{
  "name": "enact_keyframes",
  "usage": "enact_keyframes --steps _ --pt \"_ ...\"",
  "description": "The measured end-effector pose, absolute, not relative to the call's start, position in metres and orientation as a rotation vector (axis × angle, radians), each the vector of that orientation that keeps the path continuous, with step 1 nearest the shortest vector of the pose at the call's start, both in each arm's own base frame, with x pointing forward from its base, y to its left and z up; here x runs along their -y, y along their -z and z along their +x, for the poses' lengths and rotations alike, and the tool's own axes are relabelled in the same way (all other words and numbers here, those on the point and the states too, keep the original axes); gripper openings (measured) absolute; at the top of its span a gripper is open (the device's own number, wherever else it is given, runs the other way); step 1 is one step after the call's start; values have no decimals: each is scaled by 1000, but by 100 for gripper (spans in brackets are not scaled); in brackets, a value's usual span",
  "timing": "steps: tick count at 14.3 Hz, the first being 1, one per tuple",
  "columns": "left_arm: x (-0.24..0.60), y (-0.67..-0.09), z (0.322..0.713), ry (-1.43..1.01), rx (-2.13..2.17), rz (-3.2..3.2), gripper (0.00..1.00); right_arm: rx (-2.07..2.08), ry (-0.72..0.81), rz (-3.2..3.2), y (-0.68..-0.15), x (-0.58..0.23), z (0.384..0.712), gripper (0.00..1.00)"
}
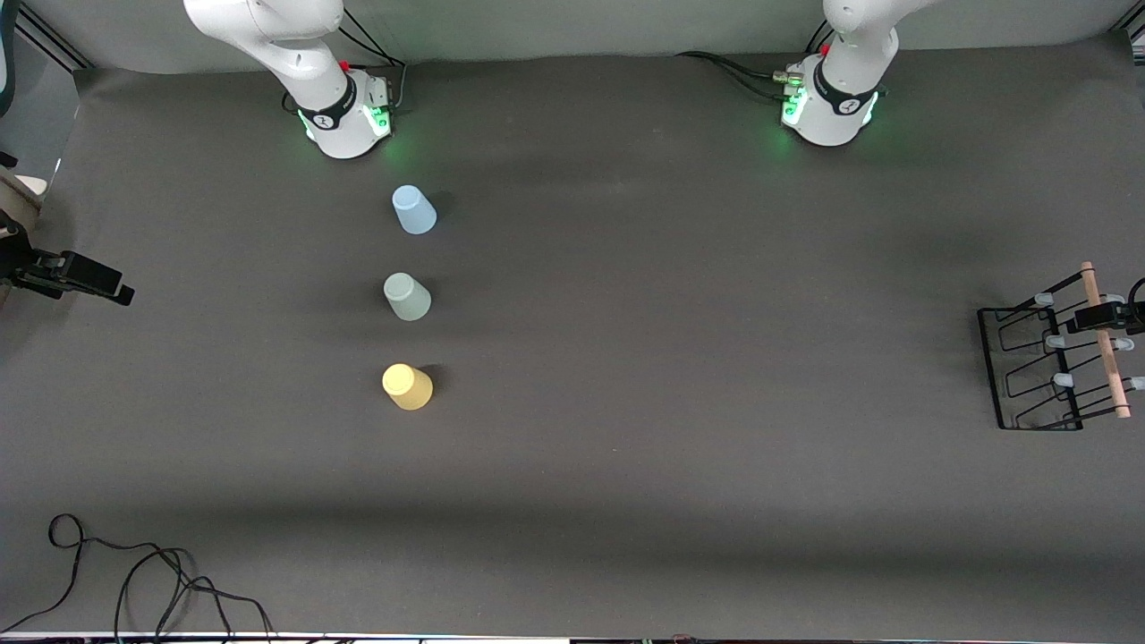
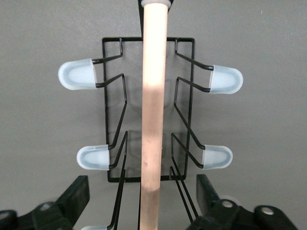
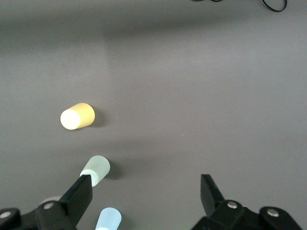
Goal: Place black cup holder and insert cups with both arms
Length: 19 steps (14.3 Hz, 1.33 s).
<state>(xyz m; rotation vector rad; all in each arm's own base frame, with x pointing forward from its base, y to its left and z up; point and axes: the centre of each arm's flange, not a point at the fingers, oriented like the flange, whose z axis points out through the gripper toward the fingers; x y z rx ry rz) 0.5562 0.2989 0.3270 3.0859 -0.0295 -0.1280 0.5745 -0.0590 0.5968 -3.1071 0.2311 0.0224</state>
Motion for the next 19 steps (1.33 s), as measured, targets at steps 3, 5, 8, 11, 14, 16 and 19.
enact_keyframes --steps 3,5,8,11,14,16,19 --pt "-295 -330 560 118 43 3087 93 -231 -22 -3107 -597 59 574 100" --pt "-294 -332 561 111 47 3089 88 -231 -22 -3107 -597 59 574 100" --pt "-296 -338 562 98 45 3095 56 -231 -22 -3107 -597 59 574 100" --pt "-295 -340 562 95 47 3096 23 -231 -22 -3107 -597 59 574 100" --pt "-296 -340 563 93 55 3096 16 -231 -22 -3107 -597 59 574 100" --pt "-296 -341 563 92 57 3097 16 -231 -22 -3107 -597 59 574 100" --pt "-297 -358 571 72 66 3103 16 -231 -23 -3107 -597 59 574 100"
